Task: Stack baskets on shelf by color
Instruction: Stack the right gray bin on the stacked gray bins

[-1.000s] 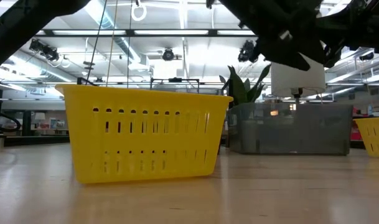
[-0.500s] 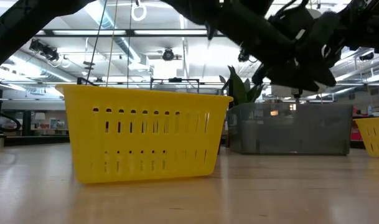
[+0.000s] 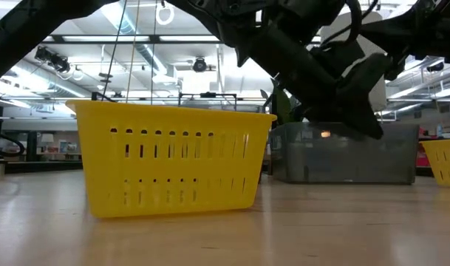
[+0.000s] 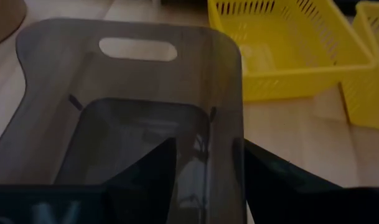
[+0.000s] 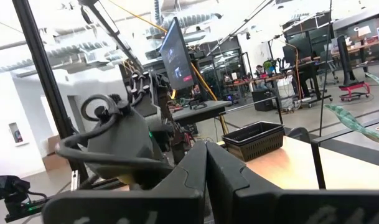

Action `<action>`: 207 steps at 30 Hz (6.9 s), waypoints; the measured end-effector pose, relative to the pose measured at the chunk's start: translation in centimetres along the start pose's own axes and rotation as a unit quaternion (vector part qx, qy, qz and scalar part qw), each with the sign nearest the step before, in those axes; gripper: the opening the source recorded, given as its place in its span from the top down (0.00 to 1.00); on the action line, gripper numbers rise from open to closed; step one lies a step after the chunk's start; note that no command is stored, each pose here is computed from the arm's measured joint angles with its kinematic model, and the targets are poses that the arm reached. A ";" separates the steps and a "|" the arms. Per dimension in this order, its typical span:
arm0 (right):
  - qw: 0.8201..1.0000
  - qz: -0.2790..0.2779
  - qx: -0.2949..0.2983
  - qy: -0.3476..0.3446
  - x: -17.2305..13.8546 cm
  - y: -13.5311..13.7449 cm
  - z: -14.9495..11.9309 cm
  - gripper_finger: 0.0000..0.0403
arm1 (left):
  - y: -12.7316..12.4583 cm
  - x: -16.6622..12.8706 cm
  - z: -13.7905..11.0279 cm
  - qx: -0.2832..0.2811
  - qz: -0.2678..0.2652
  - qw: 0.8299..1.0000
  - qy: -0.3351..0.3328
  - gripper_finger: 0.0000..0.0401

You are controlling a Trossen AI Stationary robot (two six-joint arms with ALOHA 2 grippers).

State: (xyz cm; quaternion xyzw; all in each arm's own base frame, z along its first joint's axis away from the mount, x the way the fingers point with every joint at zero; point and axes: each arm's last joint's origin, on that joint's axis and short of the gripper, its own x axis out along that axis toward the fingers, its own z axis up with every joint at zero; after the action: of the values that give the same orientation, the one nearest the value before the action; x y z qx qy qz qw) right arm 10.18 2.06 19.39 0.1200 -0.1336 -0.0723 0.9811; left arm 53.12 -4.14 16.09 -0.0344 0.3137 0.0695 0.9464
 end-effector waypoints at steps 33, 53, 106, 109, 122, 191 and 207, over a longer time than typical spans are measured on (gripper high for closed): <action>1.000 0.000 0.000 0.000 0.0 0.0 0.0 0.97 | -0.2 -1.9 3.1 0.030 -0.013 0.999 0.032 0.98; 1.000 0.000 0.000 0.000 0.0 0.0 0.0 0.97 | -0.1 -8.1 7.5 0.083 -0.026 0.987 0.132 0.99; 1.000 0.000 0.002 -0.003 0.0 0.0 0.1 0.97 | -1.2 -19.4 6.2 0.153 0.077 0.932 0.320 0.98; 1.000 0.000 0.002 -0.003 0.0 0.0 0.1 0.97 | -1.4 -19.5 6.0 0.166 0.076 0.927 0.327 0.98; 1.000 0.001 0.002 -0.003 0.0 0.0 0.1 0.97 | -1.5 -21.4 6.9 0.179 0.076 0.935 0.297 0.98; 1.000 0.001 0.002 -0.003 0.0 0.0 0.1 0.97 | 1.0 -22.1 -2.6 0.097 0.013 0.992 0.075 0.98; 1.000 0.001 0.002 -0.003 0.0 0.0 0.1 0.97 | 0.9 -22.1 -3.1 0.102 0.012 0.992 0.079 0.98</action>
State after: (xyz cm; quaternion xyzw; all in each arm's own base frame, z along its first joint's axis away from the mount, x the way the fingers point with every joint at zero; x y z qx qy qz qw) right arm 10.16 2.06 19.47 0.1215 -0.1370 -0.0719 0.9805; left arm 33.56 -6.04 26.80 0.0610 0.3930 0.0452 0.9164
